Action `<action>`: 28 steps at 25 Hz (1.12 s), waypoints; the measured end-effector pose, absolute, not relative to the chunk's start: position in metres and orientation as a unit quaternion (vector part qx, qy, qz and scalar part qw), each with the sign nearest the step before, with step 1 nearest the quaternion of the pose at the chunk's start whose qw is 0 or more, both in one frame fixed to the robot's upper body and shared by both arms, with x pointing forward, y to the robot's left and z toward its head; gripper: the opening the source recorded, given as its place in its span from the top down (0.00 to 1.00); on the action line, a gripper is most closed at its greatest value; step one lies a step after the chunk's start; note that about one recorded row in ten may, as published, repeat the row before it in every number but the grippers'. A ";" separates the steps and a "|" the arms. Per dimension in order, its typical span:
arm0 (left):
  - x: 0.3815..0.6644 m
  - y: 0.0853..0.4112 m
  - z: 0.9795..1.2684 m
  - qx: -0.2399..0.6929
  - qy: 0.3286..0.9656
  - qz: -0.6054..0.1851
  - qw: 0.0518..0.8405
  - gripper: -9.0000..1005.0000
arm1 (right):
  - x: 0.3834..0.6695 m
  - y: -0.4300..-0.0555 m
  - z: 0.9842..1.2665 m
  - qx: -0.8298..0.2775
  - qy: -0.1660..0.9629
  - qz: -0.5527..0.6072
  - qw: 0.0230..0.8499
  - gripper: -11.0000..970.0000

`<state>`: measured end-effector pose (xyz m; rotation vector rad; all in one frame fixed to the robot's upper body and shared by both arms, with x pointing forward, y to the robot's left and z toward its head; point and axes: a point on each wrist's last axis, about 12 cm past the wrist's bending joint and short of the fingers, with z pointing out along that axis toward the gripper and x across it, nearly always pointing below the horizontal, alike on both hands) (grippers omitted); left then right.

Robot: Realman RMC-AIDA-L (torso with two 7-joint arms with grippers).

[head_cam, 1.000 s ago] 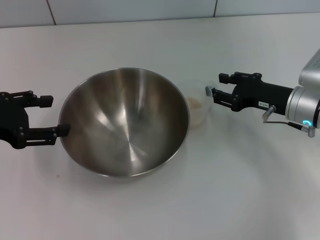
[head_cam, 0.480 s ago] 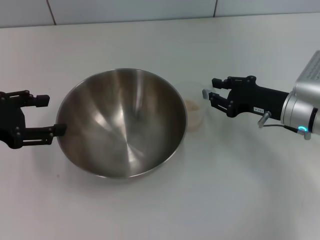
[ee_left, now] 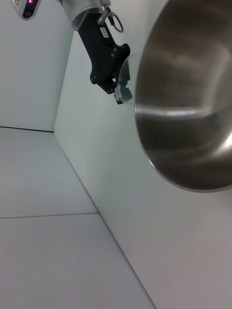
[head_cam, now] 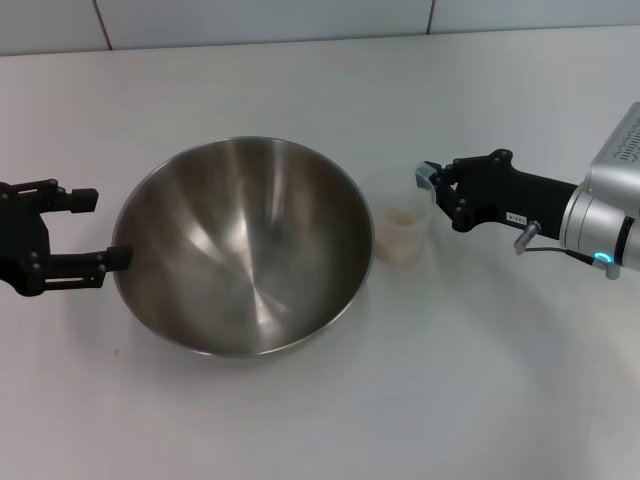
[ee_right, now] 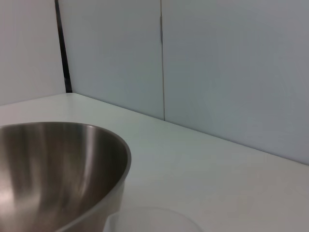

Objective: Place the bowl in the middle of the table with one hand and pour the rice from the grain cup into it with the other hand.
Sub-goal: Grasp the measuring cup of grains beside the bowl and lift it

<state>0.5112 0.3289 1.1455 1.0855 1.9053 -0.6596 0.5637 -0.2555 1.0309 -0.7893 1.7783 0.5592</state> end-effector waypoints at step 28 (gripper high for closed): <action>0.510 0.328 1.145 0.430 0.758 -0.264 0.413 0.19 | 0.573 -0.264 1.051 -0.290 0.704 0.214 0.612 0.97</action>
